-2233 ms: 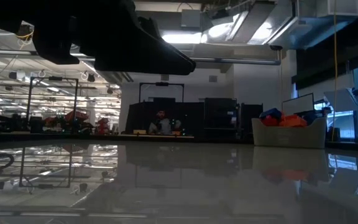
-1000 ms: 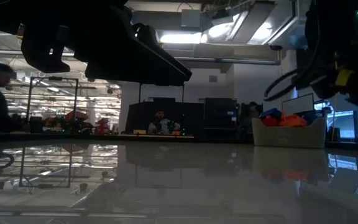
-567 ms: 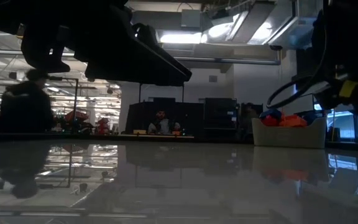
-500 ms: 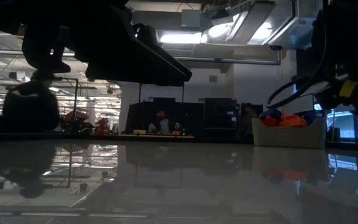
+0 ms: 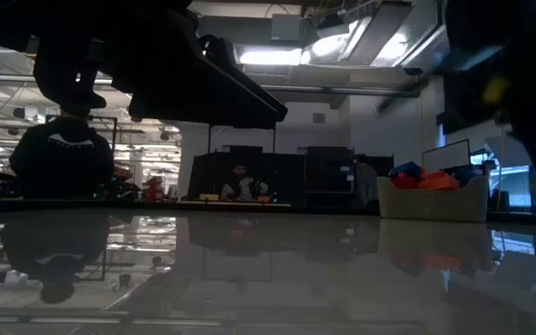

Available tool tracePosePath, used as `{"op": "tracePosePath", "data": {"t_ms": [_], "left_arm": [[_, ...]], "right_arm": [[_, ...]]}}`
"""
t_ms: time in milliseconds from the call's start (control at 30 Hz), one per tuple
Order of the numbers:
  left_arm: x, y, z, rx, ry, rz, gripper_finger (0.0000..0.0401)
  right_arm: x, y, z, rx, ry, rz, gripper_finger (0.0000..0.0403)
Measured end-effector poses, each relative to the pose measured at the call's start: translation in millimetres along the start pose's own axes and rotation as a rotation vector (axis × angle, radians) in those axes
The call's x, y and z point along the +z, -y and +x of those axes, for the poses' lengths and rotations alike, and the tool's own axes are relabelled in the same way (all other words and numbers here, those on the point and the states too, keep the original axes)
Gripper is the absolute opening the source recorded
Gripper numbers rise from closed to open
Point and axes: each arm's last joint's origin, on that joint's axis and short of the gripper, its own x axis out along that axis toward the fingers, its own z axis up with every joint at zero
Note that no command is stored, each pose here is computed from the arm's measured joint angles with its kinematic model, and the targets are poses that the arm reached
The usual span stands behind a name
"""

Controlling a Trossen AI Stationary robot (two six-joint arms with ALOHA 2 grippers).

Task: Sort blocks by size
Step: Put the green game piece into the black bin

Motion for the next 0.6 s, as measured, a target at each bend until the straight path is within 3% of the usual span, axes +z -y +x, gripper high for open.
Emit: {"op": "tracePosePath", "data": {"t_ms": [267, 433, 600], "left_arm": [[0.0, 0.0, 0.0, 0.0, 0.0, 0.0, 0.021], [-0.1, 0.0, 0.0, 0.0, -0.001, 0.0, 0.021], [0.0, 0.0, 0.0, 0.0, 0.0, 0.0, 0.021]], "right_arm": [[-1.0, -22.8, -68.1, 0.092, 0.086, 0.009, 0.0141], [-24.9, -45.3, -102.4, 0.181, 0.141, 0.04, 0.0144], [-58.9, -63.3, -109.6, 0.226, 0.119, 0.107, 0.0145]]}}
